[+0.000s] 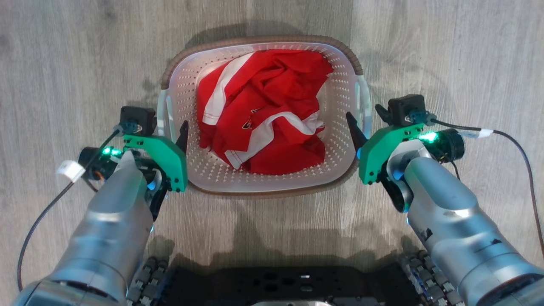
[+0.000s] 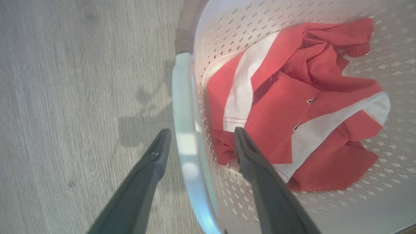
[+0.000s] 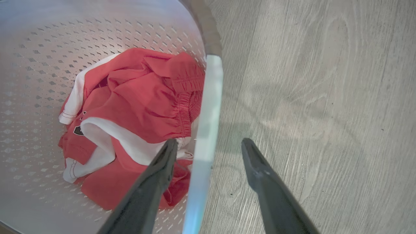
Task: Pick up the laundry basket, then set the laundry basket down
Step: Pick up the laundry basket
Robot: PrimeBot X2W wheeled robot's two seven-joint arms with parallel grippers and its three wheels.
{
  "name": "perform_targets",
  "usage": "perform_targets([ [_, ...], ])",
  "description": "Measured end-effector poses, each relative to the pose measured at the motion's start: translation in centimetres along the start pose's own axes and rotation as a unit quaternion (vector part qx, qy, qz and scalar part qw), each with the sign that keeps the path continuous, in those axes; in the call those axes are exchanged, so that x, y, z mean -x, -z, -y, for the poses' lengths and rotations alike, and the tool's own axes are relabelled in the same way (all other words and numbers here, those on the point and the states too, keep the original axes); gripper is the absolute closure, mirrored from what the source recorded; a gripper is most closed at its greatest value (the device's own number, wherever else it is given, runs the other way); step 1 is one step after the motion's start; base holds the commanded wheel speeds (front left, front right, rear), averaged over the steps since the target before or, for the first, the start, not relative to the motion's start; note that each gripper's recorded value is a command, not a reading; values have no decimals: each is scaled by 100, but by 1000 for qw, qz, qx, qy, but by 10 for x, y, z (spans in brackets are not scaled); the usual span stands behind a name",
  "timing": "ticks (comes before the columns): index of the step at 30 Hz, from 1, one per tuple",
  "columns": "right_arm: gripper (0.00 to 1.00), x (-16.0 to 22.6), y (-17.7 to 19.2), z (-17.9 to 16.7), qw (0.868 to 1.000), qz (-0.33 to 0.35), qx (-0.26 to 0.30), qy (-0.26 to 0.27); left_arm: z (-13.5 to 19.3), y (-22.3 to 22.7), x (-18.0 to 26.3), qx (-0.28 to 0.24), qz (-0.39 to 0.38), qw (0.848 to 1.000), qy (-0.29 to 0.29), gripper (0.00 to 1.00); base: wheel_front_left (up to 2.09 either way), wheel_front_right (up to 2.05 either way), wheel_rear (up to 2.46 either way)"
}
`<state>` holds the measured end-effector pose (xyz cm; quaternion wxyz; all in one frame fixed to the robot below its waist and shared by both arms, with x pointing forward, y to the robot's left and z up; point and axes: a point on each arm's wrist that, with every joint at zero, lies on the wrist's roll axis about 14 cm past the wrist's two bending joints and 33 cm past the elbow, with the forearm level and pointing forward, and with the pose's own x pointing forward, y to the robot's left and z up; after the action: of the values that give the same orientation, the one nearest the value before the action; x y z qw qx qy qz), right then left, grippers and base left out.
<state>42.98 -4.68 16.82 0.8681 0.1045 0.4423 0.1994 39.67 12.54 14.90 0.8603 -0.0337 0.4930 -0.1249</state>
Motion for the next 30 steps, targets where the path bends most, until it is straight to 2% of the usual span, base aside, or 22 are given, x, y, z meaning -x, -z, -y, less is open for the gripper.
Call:
perform_targets([
  [2,0,-1,2,-1,1000,-2,0,-1,1,2,0,-4,-3,1000,3,0,0,0,0],
  [3,0,-1,2,-1,1000,-3,0,-2,2,3,-1,-5,-4,1000,5,6,0,0,0],
  [4,65,-2,3,-2,1000,-4,-1,-3,3,3,-1,-5,-4,1000,6,52,0,0,0],
  [5,100,-2,3,-2,1000,-4,-2,-3,3,3,-1,-3,-4,1000,5,100,0,0,0],
  [17,100,-3,4,1,1000,-9,-10,1,6,5,0,-6,-6,1000,12,100,0,0,0],
  [30,100,10,-3,-5,997,-26,-78,1,15,-11,9,-78,8,996,43,100,0,0,0],
])
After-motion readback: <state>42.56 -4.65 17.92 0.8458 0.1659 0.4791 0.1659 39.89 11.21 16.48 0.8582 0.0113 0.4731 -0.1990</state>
